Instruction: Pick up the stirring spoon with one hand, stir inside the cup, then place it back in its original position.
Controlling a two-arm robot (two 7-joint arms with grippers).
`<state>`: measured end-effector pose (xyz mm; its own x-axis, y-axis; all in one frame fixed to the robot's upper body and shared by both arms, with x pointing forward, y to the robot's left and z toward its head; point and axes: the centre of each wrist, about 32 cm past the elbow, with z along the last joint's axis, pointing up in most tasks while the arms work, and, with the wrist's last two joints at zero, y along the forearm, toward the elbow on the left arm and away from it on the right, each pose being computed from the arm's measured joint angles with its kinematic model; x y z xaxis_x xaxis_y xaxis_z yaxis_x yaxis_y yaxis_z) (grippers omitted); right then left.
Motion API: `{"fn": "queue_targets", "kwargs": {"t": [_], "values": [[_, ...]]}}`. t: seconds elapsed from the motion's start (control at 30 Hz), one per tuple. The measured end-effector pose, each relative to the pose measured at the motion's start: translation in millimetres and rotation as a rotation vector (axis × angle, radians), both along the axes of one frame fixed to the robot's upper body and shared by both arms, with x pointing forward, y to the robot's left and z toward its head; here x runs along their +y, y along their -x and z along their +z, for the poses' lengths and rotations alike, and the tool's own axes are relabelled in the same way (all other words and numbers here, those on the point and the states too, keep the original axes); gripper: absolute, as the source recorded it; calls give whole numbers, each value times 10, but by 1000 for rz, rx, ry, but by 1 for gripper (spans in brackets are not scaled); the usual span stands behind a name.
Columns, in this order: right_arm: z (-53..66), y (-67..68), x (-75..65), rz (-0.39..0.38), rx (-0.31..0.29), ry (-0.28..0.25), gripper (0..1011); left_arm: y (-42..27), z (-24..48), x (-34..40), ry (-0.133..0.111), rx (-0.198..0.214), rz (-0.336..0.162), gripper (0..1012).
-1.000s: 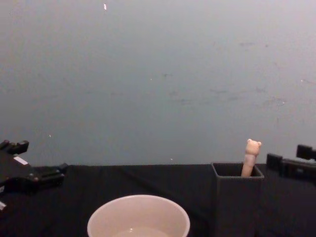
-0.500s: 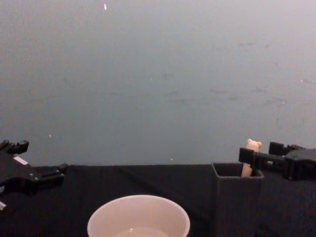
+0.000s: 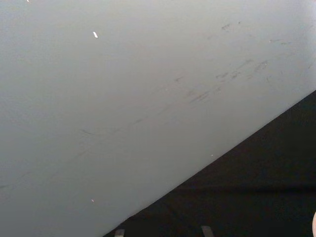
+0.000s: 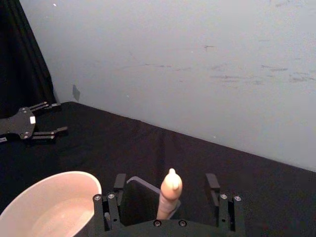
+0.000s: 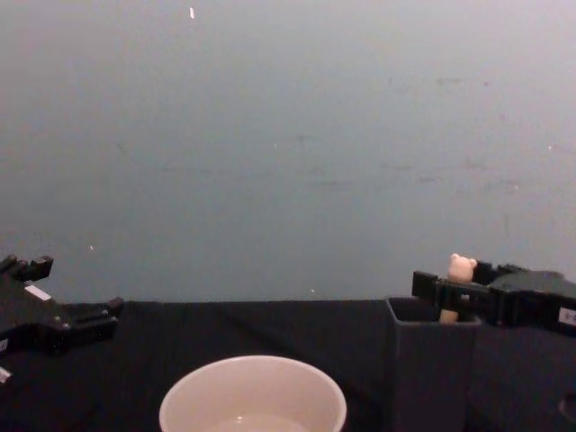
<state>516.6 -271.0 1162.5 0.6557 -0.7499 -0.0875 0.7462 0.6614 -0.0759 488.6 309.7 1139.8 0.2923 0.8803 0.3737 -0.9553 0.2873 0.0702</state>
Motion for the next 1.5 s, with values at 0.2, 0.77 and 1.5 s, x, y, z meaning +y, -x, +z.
{"fn": "queue_targets", "kwargs": {"t": [0.2, 0.77, 1.5], "values": [[1, 4, -5, -1, 0, 1, 1002, 0, 0, 0, 0, 0, 0, 1001], [2, 14, -12, -2, 0, -1, 689, 0, 0, 0, 0, 0, 0, 1001], [2, 18, -15, -2, -1, -3, 214, 0, 0, 0, 0, 0, 0, 1001]]}}
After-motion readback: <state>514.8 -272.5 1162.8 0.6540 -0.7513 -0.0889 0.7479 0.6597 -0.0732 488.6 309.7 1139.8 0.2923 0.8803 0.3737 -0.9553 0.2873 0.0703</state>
